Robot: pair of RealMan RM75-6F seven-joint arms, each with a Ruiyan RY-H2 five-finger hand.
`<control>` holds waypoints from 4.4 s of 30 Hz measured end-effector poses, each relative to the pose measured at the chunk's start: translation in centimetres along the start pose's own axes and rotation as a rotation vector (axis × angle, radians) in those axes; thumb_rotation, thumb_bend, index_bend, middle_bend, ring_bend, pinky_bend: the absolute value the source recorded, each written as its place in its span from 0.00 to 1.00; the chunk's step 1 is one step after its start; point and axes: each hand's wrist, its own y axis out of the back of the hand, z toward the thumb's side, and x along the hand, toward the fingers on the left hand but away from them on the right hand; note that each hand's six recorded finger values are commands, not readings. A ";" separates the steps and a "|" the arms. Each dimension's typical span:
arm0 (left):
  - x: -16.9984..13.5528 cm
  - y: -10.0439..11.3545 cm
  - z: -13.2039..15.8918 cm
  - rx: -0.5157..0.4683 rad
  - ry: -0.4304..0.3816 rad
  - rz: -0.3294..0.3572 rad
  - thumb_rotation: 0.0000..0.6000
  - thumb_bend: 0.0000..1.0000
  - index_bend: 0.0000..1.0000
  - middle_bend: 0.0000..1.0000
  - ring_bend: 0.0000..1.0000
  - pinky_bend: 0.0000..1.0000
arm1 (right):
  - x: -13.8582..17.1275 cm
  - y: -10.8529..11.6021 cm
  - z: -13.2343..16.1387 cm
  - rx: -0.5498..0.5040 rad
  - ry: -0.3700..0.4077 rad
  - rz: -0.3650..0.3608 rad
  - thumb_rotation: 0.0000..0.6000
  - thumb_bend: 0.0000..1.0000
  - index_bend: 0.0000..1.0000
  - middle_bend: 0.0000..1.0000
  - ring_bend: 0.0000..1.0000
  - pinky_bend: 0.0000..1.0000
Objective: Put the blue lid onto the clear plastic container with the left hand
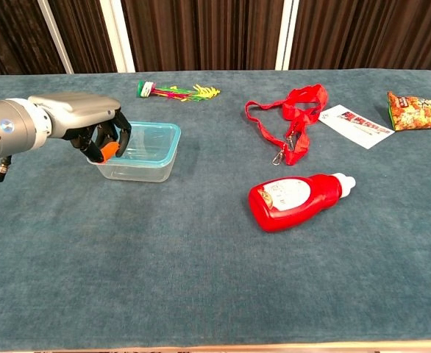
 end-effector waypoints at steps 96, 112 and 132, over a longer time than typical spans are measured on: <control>1.4 -4.0 -1.9 -0.010 -0.057 -0.005 1.00 0.57 0.73 0.71 0.51 0.54 | 0.0 0.0 0.0 -0.007 0.000 -0.001 1.00 0.39 0.06 0.04 0.03 0.00; 1.7 -4.0 -2.1 -0.011 -0.057 0.006 1.00 0.57 0.73 0.71 0.51 0.54 | 0.0 0.0 0.0 -0.008 0.000 -0.001 1.00 0.39 0.06 0.04 0.03 0.00; 1.0 1.5 -1.4 -0.073 -0.087 0.114 1.00 0.56 0.73 0.70 0.51 0.54 | 0.1 0.0 0.0 -0.011 -0.002 0.001 1.00 0.39 0.06 0.04 0.03 0.00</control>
